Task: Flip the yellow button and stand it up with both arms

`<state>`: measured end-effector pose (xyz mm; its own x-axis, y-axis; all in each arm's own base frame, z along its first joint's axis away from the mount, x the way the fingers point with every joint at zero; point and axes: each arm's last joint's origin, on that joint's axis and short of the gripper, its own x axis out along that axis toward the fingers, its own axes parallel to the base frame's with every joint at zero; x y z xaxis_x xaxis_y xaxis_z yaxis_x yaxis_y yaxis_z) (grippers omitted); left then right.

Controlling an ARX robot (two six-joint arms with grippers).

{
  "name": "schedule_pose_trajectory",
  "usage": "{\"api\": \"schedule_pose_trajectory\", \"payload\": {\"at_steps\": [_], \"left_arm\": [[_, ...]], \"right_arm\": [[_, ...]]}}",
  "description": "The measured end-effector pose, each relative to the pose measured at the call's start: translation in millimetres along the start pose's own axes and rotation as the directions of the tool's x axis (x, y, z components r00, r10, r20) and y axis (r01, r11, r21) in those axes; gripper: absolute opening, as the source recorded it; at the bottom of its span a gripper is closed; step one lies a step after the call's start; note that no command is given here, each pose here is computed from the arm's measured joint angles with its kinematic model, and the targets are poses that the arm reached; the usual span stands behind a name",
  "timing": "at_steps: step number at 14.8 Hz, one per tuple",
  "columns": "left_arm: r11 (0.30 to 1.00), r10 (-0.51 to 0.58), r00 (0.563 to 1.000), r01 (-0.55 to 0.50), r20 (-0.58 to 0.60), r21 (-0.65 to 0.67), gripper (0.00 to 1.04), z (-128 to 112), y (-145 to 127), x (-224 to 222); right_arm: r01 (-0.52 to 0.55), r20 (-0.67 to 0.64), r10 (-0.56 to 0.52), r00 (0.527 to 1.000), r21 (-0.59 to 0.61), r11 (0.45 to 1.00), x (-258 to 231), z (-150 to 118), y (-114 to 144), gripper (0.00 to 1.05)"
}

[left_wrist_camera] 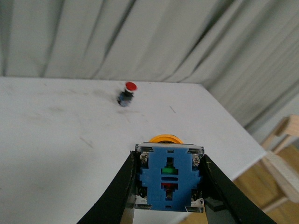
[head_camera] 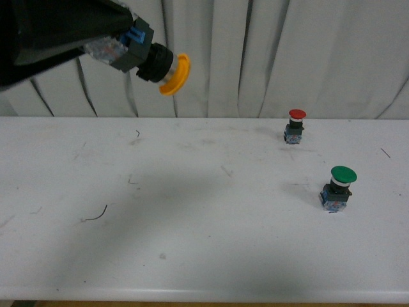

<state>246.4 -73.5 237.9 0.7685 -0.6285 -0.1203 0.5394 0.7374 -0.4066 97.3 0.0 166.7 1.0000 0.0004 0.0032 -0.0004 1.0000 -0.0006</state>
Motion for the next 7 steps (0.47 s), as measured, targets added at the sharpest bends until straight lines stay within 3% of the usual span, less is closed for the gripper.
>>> {"api": "schedule_pose_trajectory", "payload": {"at_steps": [3, 7], "left_arm": [[0.956, -0.215, 0.976, 0.216, 0.025, -0.198, 0.32, -25.2, 6.8, -4.0], [0.83, -0.257, 0.952, 0.306, 0.167, -0.466, 0.32, -41.7, 22.3, 11.3]], "right_arm": [[0.0, 0.0, 0.0, 1.0, 0.0, 1.0, 0.0, 0.0, 0.0, 0.98], [0.0, 0.0, 0.0, 1.0, 0.0, 1.0, 0.0, 0.0, 0.0, 0.98]]}}
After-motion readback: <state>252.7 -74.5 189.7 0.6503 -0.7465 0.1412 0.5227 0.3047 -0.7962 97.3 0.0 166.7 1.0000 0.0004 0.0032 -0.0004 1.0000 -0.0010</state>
